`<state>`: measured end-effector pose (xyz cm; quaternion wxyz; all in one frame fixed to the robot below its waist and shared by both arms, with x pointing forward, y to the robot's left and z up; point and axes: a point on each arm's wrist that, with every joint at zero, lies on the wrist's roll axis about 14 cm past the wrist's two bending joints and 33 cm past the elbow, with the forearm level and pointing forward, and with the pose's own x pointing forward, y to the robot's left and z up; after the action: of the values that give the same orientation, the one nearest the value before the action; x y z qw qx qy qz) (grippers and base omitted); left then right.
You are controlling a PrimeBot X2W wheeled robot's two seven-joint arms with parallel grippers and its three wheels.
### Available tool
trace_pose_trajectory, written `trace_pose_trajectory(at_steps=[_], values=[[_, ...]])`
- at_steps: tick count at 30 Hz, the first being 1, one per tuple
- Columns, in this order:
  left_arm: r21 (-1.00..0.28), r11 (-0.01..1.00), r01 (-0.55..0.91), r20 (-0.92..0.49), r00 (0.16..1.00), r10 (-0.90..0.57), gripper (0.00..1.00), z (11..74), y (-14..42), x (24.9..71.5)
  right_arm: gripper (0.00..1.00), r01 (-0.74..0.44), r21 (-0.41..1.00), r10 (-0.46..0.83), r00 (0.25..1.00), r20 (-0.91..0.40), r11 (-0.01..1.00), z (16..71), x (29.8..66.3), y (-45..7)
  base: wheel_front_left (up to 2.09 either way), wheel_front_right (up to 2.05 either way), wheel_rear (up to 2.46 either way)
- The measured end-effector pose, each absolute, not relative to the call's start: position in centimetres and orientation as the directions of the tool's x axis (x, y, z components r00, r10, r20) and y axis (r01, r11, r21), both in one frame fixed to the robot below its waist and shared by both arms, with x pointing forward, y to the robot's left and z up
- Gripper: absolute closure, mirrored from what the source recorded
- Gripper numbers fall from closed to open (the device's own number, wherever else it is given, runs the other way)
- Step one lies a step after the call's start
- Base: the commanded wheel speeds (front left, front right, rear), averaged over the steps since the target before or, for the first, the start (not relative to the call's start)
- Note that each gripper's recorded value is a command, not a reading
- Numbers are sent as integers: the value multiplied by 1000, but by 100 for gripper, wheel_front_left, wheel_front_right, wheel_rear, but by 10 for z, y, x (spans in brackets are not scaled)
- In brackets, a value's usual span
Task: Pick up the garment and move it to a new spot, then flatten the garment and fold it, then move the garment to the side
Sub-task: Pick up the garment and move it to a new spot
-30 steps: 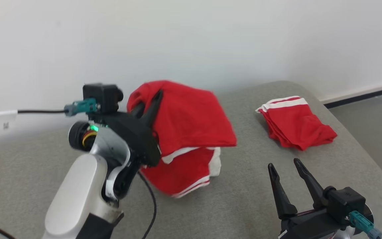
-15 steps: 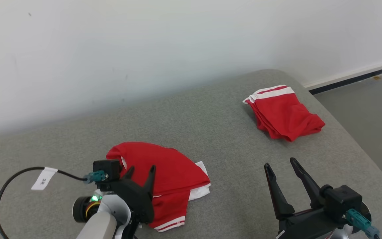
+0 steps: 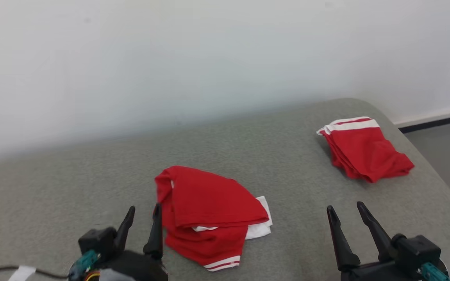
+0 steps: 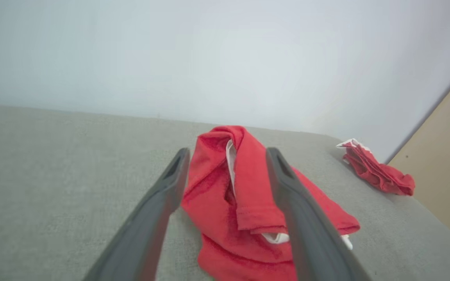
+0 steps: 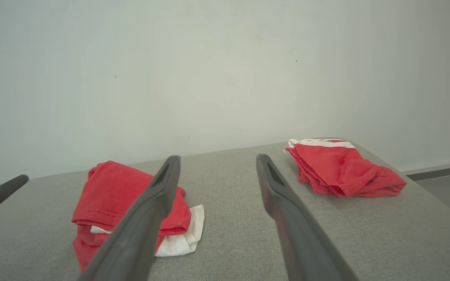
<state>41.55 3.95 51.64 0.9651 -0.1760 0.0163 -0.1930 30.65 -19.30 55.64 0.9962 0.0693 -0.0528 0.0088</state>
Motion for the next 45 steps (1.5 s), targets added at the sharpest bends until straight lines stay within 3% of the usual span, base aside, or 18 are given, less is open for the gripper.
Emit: trace_pose_trajectory(at_steps=[12, 20, 30, 45], values=[[-283, 938, 198, 182, 972, -150, 0, 538, 131, 350, 0, -52, 162, 41, 997, 68, 985, 528, 317, -185, 0, 0, 0], [-276, 958, 74, 187, 982, -22, 0, 533, 176, 319, 0, -125, 140, 122, 992, 32, 982, 514, 327, -160, 0, 0, 0], [-249, 968, 9, 140, 990, 27, 0, 514, 199, 295, 0, -197, 110, 198, 980, 6, 974, 502, 332, -136, 0, 0, 0], [-244, 970, 15, 125, 992, 16, 0, 510, 197, 299, 0, -173, 115, 176, 984, -10, 978, 496, 330, -143, 0, 0, 0]])
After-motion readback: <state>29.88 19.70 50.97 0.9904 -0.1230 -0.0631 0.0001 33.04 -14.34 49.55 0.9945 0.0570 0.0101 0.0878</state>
